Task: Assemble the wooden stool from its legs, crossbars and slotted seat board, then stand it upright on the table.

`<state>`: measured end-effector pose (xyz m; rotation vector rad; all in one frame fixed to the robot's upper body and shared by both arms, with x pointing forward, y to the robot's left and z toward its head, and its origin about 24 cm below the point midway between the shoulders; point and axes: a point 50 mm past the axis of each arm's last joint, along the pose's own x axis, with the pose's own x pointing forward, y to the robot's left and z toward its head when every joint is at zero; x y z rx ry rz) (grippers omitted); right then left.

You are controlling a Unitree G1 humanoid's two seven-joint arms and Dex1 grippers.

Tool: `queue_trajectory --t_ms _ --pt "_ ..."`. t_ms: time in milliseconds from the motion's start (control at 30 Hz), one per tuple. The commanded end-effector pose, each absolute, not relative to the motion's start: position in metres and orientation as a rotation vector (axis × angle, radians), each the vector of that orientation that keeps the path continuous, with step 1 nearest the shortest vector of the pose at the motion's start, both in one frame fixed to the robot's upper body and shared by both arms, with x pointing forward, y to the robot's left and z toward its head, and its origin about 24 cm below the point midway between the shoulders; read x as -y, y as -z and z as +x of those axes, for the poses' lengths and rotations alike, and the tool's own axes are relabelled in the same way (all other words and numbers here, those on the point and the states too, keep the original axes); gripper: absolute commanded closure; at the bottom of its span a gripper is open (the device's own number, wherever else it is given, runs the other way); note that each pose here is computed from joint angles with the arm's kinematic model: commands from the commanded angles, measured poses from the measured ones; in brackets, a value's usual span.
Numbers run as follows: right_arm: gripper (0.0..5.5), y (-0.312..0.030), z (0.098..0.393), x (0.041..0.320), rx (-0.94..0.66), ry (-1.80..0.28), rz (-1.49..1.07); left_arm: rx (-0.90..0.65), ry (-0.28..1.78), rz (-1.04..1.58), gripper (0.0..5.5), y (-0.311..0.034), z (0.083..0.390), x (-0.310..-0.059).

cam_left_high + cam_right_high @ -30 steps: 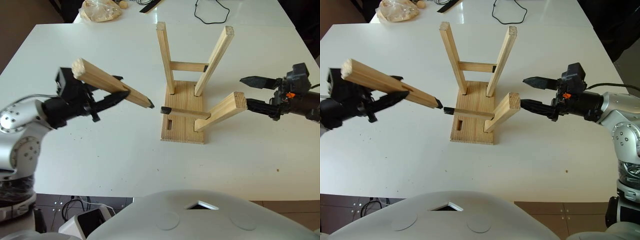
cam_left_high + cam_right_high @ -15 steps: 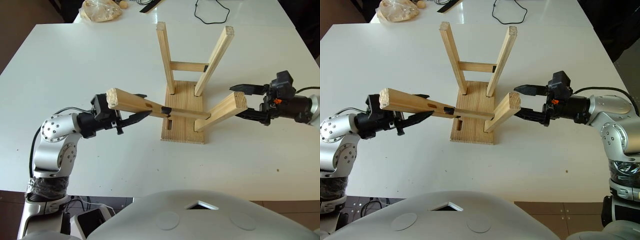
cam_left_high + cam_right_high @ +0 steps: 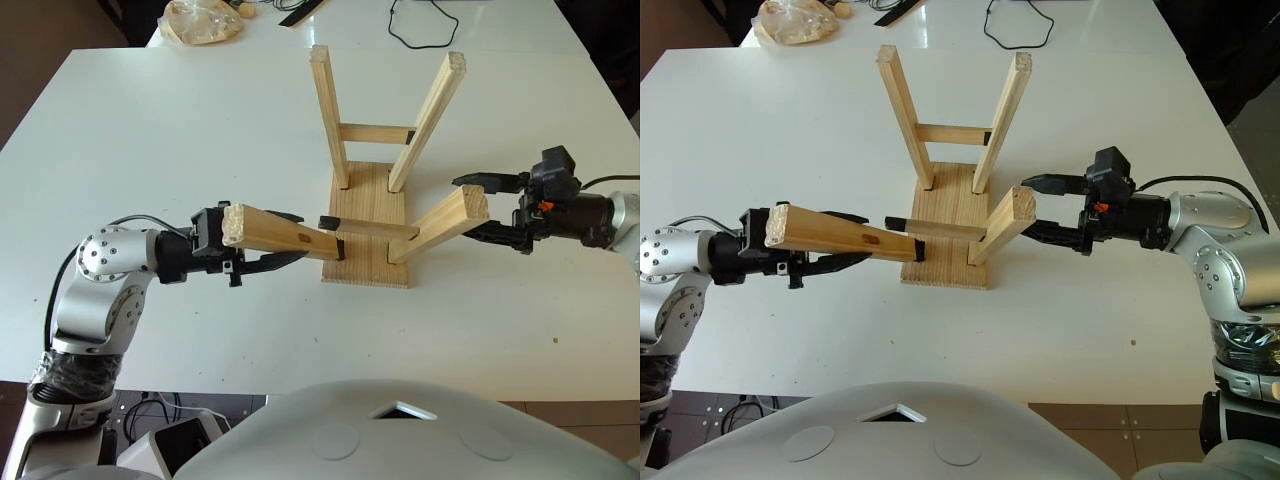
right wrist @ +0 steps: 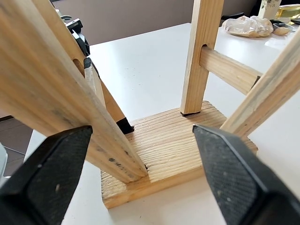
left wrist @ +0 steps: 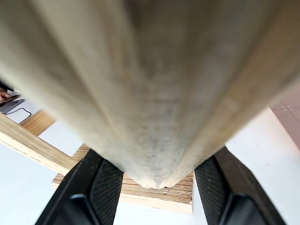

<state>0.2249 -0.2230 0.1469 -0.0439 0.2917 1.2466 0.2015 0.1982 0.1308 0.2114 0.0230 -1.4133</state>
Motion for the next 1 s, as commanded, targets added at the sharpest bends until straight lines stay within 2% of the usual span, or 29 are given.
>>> queue_trajectory --t_ms 33,200,500,800,1000 --pt "1.55 -0.148 0.223 0.219 -0.278 -1.266 -0.081 -0.289 1.438 0.174 3.45 -0.120 0.206 -0.204" --pt "1.55 -0.145 0.223 0.215 -0.279 -1.282 -0.091 -0.314 1.444 0.201 3.45 -0.121 0.216 -0.201" --pt "1.55 -0.143 0.221 0.214 -0.278 -1.289 -0.102 -0.294 1.514 0.346 3.45 -0.119 0.216 -0.198" --pt "1.55 -0.140 0.220 0.212 -0.285 -1.306 -0.113 -0.308 1.553 0.314 3.45 -0.122 0.221 -0.194" --pt "1.55 -0.144 0.221 0.211 -0.264 -1.301 -0.118 -0.311 1.506 0.342 3.45 -0.123 0.222 -0.193"
